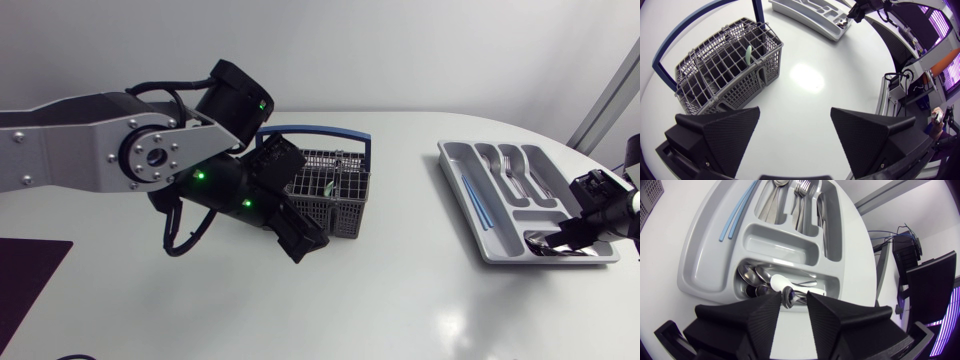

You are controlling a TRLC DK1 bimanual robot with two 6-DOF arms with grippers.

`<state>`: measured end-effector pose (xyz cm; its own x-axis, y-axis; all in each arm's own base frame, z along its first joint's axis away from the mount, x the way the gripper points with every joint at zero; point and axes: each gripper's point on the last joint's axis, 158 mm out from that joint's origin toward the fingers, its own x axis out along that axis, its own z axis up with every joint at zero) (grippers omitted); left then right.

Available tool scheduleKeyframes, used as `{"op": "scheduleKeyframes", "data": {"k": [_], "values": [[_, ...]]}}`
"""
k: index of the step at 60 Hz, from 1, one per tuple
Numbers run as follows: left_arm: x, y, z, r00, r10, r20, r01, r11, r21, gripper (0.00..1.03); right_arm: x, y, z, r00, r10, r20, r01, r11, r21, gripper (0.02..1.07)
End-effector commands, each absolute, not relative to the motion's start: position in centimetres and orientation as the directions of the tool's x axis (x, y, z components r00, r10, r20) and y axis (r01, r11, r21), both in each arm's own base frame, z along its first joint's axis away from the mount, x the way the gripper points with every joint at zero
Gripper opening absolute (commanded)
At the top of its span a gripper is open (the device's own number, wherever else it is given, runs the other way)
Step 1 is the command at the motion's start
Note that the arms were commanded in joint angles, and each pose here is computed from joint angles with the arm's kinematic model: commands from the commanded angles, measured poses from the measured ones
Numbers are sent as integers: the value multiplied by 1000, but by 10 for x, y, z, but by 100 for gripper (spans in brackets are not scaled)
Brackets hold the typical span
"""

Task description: Unload the cutlery basket into the drawer organizer.

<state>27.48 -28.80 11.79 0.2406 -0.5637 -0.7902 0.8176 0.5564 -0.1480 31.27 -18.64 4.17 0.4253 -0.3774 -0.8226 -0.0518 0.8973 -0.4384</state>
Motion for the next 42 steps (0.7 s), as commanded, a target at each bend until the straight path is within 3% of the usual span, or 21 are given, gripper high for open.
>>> {"op": "scheduleKeyframes", "data": {"k": [1, 9, 18, 42], "values": [[272, -285, 123, 239, -569, -787, 833, 537, -136, 99, 311, -181, 43, 432, -383, -817, -71, 888, -454, 70], [272, -284, 123, 239, -569, -787, 833, 536, -134, 99, 316, -171, 53, 456, -376, -807, -77, 886, -457, 87], [270, -282, 122, 236, -566, -790, 836, 533, -132, 99, 322, -151, 68, 496, -354, -793, -107, 881, -460, 97], [272, -277, 120, 242, -559, -793, 830, 542, -128, 99, 328, -29, 123, 622, -112, -775, -301, 880, -369, 102]]}}
